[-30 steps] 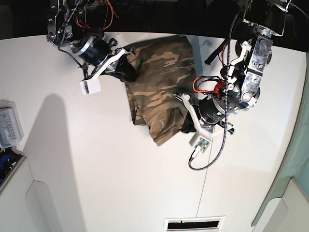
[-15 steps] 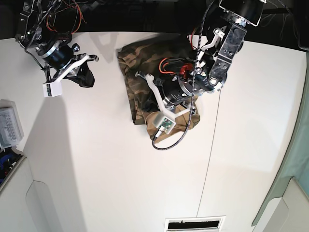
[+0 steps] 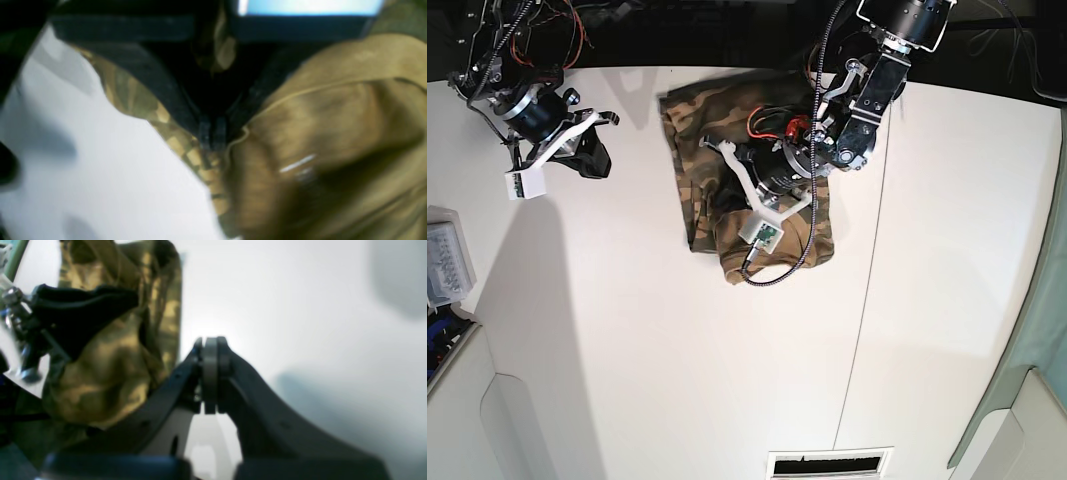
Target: Layout the t-shirt on the table in an organized manner, then fold the t-shirt properly
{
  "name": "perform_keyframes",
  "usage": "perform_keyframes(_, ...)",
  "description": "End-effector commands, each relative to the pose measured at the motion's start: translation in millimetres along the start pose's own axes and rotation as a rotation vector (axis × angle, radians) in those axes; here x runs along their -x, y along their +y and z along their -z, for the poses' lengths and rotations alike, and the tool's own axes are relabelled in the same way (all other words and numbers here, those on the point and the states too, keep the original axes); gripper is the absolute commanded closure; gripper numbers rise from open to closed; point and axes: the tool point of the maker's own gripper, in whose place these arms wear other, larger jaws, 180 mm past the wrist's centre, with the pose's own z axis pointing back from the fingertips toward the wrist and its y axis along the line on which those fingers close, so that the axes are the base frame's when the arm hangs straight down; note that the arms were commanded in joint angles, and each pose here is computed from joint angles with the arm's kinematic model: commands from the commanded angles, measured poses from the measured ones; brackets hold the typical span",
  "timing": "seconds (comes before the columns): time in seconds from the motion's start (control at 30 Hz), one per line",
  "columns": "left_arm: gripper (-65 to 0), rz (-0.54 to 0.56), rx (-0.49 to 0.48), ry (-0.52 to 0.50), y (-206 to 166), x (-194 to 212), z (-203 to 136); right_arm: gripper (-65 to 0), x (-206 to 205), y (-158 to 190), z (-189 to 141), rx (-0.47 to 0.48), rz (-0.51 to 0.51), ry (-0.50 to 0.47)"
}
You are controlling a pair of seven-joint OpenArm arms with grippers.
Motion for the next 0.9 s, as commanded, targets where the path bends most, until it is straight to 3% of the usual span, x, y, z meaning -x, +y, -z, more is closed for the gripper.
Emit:
perform_keyframes(0.0,0.0,0.025,0.037,-0.076,-11.0,-30.5,-2.4,0.0,-14.0,2.0,-2.6,-0.013,-0.01,-0.05)
perform_keyframes(0.17,0.0,0.112,0.054,-0.16,-27.4,-79.9,-25.1,0.0,-14.3,3.6,-2.7,-0.022,-0.002,-0.052)
perform_keyframes(0.3,0.0,0.183,0.038,-0.168,-23.2,-88.0,-47.6,0.0,-8.8,2.3,-3.7,-0.02,-0.006,-0.017)
perform_keyframes(0.47,0.0,0.198,-0.043,-0.084,-0.7,-45.9,-85.2,0.0,8.0,-9.9,-21.9,-0.013,-0.025,0.05)
perform_keyframes(0.63,0.0,0.179,-0.152,0.006,23.5,0.8,-148.4,0.0,32.1,-12.2,-51.7,-0.009,-0.056,0.12)
perform_keyframes(0.87,0.0,0.062,-0.251,0.204,20.5,80.8,-225.2,0.0,81.8,-1.9,-86.0,-0.034,-0.016,0.244)
